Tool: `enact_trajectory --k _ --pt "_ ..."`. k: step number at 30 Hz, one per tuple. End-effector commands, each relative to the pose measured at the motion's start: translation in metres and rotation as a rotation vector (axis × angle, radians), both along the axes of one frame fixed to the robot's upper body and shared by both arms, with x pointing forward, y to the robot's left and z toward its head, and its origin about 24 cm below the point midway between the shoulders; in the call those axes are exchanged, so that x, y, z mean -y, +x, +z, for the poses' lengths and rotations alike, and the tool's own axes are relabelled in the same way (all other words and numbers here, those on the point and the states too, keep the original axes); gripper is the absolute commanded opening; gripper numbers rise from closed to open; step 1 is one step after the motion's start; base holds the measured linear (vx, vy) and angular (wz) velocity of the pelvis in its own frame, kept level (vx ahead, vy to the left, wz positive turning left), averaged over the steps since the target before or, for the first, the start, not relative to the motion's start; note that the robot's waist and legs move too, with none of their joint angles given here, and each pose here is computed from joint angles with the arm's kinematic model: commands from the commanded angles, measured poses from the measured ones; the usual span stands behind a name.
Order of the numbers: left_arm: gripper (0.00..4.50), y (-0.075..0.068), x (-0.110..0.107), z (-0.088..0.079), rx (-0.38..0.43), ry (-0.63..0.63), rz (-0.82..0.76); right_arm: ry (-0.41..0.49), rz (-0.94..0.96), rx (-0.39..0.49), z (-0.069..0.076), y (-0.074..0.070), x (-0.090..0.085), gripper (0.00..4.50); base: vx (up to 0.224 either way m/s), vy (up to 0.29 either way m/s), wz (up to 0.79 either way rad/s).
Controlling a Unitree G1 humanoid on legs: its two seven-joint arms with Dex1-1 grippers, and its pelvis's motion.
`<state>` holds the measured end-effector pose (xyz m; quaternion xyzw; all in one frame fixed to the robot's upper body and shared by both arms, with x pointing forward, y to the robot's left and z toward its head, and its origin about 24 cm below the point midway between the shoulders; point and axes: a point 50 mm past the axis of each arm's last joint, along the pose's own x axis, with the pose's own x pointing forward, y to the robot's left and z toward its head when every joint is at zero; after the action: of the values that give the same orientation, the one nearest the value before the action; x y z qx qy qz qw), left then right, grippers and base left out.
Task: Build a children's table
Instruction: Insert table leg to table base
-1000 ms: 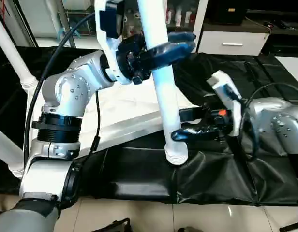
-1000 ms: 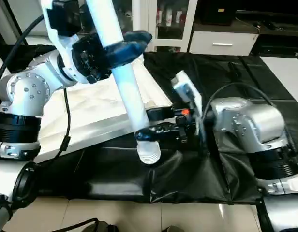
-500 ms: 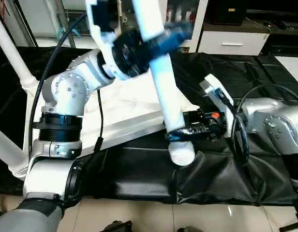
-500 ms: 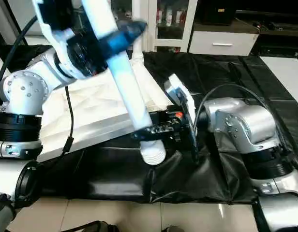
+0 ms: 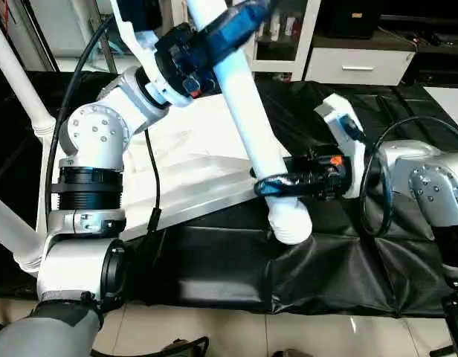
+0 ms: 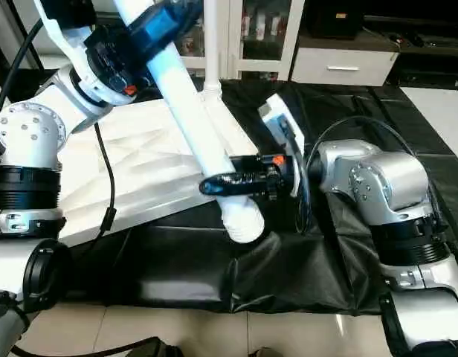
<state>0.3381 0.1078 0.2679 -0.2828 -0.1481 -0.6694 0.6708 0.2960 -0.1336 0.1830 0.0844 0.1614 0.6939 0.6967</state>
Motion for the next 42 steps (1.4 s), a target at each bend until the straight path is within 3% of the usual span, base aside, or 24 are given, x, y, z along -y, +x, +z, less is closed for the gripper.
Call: enact_trajectory --k 1,6,7,8,10,13,18,20,22,26,30,35,41,42 --pt "2.31 0.007 -0.003 0.008 -0.004 0.007 0.097 0.051 0.06 0.036 0.014 -0.003 -0.009 1.87 0.0 0.0 0.0" --pt "2.74 0.015 -0.002 0.003 -0.066 0.056 0.188 0.042 -0.077 0.101 0.012 0.007 -0.009 1.84 0.0 0.0 0.0" --pt "2.74 0.02 -0.003 -0.001 -0.082 0.082 0.274 0.021 -0.161 0.153 0.009 0.013 -0.01 1.84 0.0 0.0 0.0" --pt "2.94 0.02 -0.003 -0.001 -0.082 0.082 0.274 0.021 -0.161 0.153 0.009 0.013 -0.01 1.84 0.0 0.0 0.0" --pt "3.11 0.032 -0.006 -0.007 -0.145 0.121 0.465 0.053 -0.311 0.188 0.006 0.022 -0.013 1.84 0.0 0.0 0.0" --pt "3.12 0.035 -0.006 -0.009 -0.178 0.121 0.51 0.011 -0.368 0.252 0.002 0.026 -0.018 1.84 0.0 0.0 0.0" --pt "3.12 0.039 0.003 -0.021 -0.278 0.16 0.647 -0.206 -0.539 0.54 -0.015 0.036 -0.031 1.84 0.0 0.0 0.0" --pt "3.12 0.039 0.004 -0.023 -0.279 0.164 0.664 -0.205 -0.553 0.552 -0.015 0.036 -0.033 1.83 0.0 0.0 0.0" --pt "3.12 0.04 0.009 -0.029 -0.26 0.191 0.734 -0.206 -0.617 0.628 -0.016 0.036 -0.041 1.83 0.0 0.0 0.0" --pt "3.12 0.042 0.008 -0.032 -0.291 0.192 0.783 -0.245 -0.715 0.724 -0.016 0.041 -0.042 1.83 0.0 0.0 0.0" --pt "3.12 0.047 0.003 -0.036 -0.384 0.184 0.899 -0.314 -0.863 0.929 -0.013 0.048 -0.041 1.83 0.0 0.0 0.0" --pt "3.12 0.051 -0.001 -0.041 -0.445 0.172 0.981 -0.381 -0.942 1.125 -0.012 0.053 -0.04 1.83 0.0 0.0 0.0" --pt "3.12 0.054 -0.007 -0.043 -0.526 0.121 1.044 -0.432 -1.028 1.248 -0.01 0.057 -0.036 1.83 0.0 0.0 0.0" --pt "2.84 0.054 -0.006 -0.042 -0.538 0.097 1.034 -0.439 -1.032 1.261 -0.011 0.058 -0.035 1.83 0.0 0.0 0.0"
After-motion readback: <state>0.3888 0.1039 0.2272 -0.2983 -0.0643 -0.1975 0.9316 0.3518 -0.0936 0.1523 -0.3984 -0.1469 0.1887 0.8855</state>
